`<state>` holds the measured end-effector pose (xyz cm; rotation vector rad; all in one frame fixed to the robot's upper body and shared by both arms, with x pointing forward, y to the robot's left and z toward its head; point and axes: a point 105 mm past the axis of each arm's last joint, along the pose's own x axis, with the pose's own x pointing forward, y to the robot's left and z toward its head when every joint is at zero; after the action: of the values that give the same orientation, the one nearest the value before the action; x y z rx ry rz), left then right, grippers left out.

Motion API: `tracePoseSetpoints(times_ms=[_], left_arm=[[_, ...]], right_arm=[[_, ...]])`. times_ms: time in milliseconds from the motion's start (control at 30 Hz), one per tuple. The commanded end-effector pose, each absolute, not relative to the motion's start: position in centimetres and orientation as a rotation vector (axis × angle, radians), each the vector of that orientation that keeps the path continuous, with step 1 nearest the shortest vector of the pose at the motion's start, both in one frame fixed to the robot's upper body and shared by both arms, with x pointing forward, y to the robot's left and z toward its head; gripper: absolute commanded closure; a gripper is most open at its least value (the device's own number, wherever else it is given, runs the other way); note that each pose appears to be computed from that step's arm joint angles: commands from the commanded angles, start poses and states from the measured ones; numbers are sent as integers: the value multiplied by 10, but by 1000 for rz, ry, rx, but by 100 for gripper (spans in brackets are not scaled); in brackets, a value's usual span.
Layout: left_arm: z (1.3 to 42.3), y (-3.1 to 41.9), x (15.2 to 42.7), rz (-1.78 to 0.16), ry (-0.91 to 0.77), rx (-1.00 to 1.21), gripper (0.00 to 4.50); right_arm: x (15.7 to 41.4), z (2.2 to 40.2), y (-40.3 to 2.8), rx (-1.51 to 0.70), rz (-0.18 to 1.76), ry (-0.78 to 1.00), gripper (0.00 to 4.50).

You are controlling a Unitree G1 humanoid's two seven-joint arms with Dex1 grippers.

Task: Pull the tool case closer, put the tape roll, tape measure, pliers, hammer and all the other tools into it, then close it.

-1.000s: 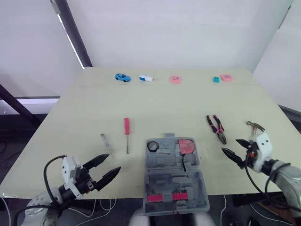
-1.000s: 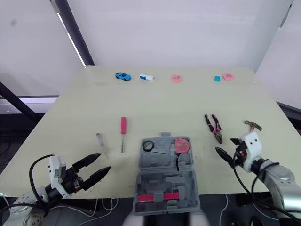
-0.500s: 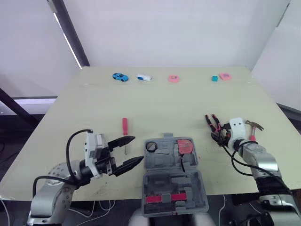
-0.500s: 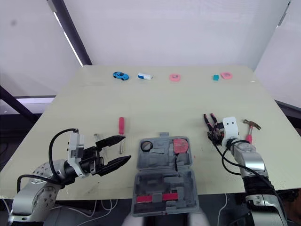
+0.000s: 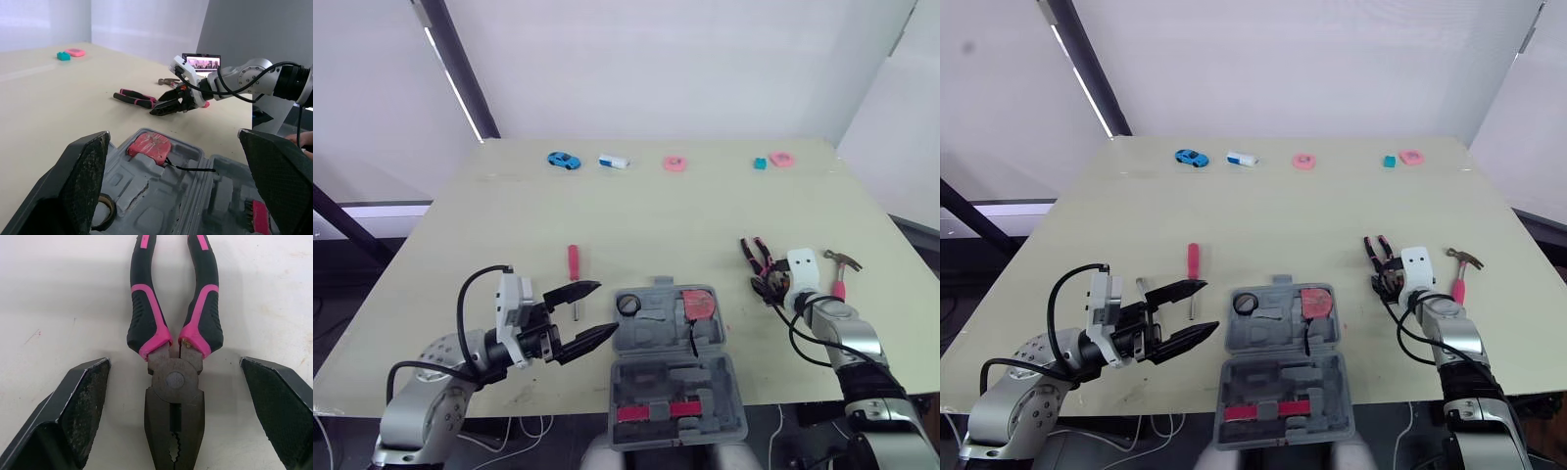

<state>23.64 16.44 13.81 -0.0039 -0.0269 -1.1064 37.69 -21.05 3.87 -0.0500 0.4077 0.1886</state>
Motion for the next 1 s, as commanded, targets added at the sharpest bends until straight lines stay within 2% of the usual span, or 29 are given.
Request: tracePoseSetpoints(times_ms=[33, 167, 200, 467, 767, 867, 1000], left_arm=[[148, 159, 235, -1129, -71, 3, 0], [150, 157, 234, -1137, -74, -1, 0], [151, 157, 234, -1139, -74, -2, 0], [152, 155, 231, -1155, -66, -3, 0], [161, 152, 232, -1136, -128, -23, 0], [162, 151, 229, -1162, -120, -81, 0], [161, 163, 230, -1128, -152, -56, 0]], right_arm=[[376, 43, -214, -44, 176, 372, 145], [367, 33, -213, -52, 188, 391, 334], [366, 31, -213, -52, 189, 394, 355], [354, 32, -212, -47, 220, 366, 351], [317, 56, -218, -123, 348, 290, 351], [306, 79, -209, -195, 472, 242, 351], [291, 114, -188, -311, 717, 203, 351]])
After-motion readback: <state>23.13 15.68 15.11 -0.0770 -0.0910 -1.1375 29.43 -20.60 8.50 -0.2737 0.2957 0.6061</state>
